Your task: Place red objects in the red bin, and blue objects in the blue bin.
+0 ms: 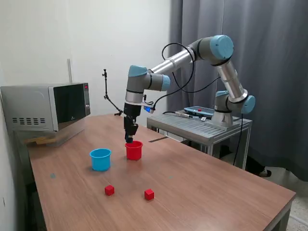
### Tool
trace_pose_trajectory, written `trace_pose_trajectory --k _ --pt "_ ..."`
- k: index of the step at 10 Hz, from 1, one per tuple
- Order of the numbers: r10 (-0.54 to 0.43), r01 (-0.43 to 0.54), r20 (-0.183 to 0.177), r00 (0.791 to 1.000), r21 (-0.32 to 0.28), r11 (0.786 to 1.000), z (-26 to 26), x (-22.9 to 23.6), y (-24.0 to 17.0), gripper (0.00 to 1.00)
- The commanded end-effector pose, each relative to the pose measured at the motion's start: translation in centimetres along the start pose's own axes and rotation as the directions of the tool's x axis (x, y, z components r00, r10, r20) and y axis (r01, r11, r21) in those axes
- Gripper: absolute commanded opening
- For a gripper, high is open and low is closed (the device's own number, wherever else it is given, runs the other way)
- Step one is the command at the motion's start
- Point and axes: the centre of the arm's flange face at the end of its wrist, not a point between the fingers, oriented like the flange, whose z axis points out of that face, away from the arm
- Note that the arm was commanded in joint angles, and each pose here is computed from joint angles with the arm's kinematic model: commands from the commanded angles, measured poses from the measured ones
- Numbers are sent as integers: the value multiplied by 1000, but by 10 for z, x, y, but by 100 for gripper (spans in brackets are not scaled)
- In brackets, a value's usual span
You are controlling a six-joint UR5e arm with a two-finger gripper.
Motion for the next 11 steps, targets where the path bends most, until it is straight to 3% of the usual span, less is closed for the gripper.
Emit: trace_pose_trajectory --k 1,4,11 --pt "-19 19 -1 1000 -18 1000 8 -13 24 0" --pt "-42 41 -4 999 -89 995 -14 -19 56 0" --pt "-59 58 -15 998 -72 996 24 -17 77 0"
